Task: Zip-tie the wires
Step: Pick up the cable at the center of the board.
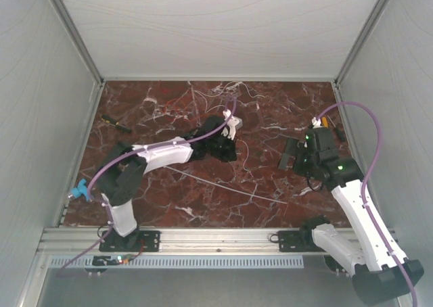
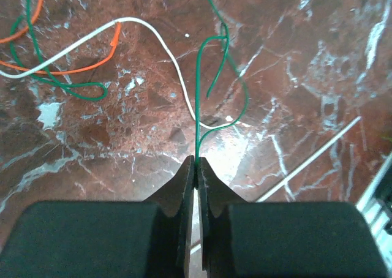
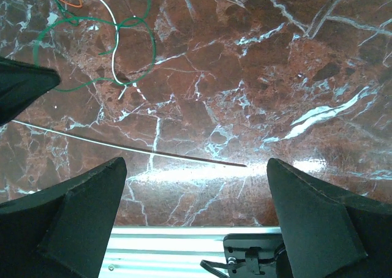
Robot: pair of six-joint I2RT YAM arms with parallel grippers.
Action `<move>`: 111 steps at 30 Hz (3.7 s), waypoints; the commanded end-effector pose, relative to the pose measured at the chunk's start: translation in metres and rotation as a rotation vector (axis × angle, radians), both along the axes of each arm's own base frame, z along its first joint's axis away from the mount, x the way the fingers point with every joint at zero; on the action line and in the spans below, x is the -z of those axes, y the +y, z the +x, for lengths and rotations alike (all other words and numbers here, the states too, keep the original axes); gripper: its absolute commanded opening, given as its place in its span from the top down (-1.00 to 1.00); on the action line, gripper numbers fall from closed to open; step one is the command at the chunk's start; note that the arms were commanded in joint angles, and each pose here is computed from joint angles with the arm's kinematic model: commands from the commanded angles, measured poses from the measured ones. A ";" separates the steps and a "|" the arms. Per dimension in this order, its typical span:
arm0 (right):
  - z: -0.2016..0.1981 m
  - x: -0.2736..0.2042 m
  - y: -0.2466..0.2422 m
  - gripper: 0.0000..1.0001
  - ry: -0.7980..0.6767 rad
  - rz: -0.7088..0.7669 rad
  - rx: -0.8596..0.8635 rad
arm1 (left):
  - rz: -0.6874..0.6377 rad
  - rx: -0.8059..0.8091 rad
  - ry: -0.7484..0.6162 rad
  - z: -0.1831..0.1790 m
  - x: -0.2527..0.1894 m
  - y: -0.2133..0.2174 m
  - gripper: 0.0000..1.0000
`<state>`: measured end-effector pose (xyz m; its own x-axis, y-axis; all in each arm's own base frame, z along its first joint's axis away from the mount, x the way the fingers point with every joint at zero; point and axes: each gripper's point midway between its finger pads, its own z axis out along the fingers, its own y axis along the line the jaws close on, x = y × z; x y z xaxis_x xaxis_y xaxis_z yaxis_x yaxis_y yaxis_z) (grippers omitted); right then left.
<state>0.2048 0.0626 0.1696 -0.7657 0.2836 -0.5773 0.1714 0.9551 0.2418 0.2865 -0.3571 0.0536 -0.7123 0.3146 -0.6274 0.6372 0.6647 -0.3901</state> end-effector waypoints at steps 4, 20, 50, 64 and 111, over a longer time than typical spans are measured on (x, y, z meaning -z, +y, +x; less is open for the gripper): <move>0.011 -0.033 0.004 -0.96 -0.110 0.032 -0.016 | -0.132 -0.063 -0.228 0.010 -0.134 0.008 1.00; 0.031 -0.134 0.082 -0.96 -0.538 0.254 -0.505 | -0.300 -0.040 -0.255 -0.027 -0.276 0.055 1.00; 0.076 -0.160 0.187 -0.96 -1.111 0.159 -0.852 | -1.191 0.100 -0.122 -0.081 -0.546 0.091 1.00; 0.099 -0.155 0.246 -0.96 -1.097 0.258 -0.897 | -1.302 0.191 -0.234 -0.051 -0.606 0.087 1.00; 0.076 -0.160 0.224 -0.95 -0.953 0.503 -0.595 | -1.300 0.025 -0.104 -0.041 -0.521 0.098 1.00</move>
<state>0.2637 0.2767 0.2779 -0.2432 0.2185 -0.9450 -0.7110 0.6225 0.3269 0.2615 -0.2638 0.5517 -0.6774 -0.5226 -0.5176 0.6657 -0.1363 -0.7336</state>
